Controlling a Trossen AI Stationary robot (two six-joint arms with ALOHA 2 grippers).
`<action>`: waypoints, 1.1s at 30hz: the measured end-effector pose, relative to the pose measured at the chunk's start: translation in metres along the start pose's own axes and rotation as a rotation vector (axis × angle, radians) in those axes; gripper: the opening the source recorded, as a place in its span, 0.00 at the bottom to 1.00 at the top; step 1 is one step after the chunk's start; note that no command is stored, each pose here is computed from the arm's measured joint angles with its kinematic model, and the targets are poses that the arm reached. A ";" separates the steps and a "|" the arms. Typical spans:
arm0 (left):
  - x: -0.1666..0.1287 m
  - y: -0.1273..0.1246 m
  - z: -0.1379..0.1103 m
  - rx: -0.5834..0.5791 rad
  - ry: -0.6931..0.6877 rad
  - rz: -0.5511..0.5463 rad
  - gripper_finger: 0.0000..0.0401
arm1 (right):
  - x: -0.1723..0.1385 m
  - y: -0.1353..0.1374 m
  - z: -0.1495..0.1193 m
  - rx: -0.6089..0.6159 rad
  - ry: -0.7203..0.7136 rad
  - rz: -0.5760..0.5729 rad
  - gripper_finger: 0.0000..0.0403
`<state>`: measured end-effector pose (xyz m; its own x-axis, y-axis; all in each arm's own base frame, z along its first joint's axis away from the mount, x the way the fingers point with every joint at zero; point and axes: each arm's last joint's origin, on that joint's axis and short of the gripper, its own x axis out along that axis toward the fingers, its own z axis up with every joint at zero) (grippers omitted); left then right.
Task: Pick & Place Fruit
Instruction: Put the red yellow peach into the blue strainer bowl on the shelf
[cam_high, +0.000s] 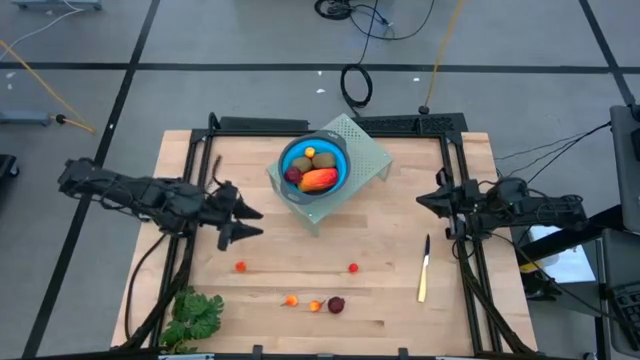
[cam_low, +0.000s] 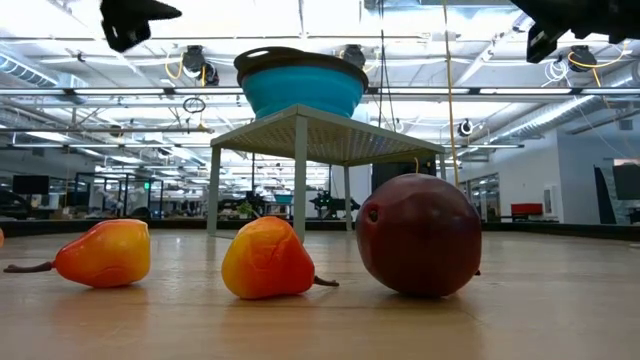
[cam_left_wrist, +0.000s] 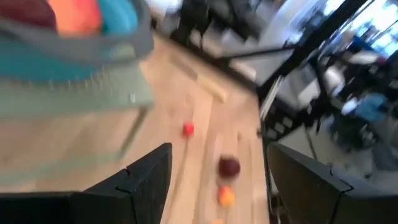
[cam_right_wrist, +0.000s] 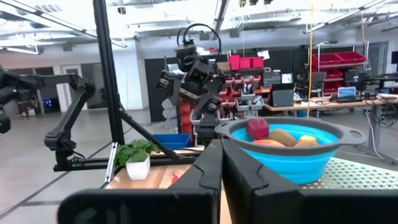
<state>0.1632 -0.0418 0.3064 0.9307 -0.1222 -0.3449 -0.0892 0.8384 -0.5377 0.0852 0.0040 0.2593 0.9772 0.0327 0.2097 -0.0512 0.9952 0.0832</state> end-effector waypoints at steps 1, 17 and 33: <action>0.002 -0.004 0.002 -0.015 0.045 0.018 0.66 | -0.001 0.000 0.000 -0.004 -0.004 0.000 0.00; 0.046 -0.041 -0.024 -0.515 0.536 0.218 0.66 | -0.004 0.000 0.001 -0.022 -0.020 0.012 0.00; 0.072 -0.035 -0.060 -0.624 0.645 0.511 0.66 | -0.006 0.000 -0.018 -0.081 0.183 0.037 0.00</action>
<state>0.2122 -0.1120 0.2542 0.3791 -0.2451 -0.8923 -0.7598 0.4680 -0.4513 0.0829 0.0052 0.2401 0.9965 0.0777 0.0301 -0.0777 0.9970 -0.0016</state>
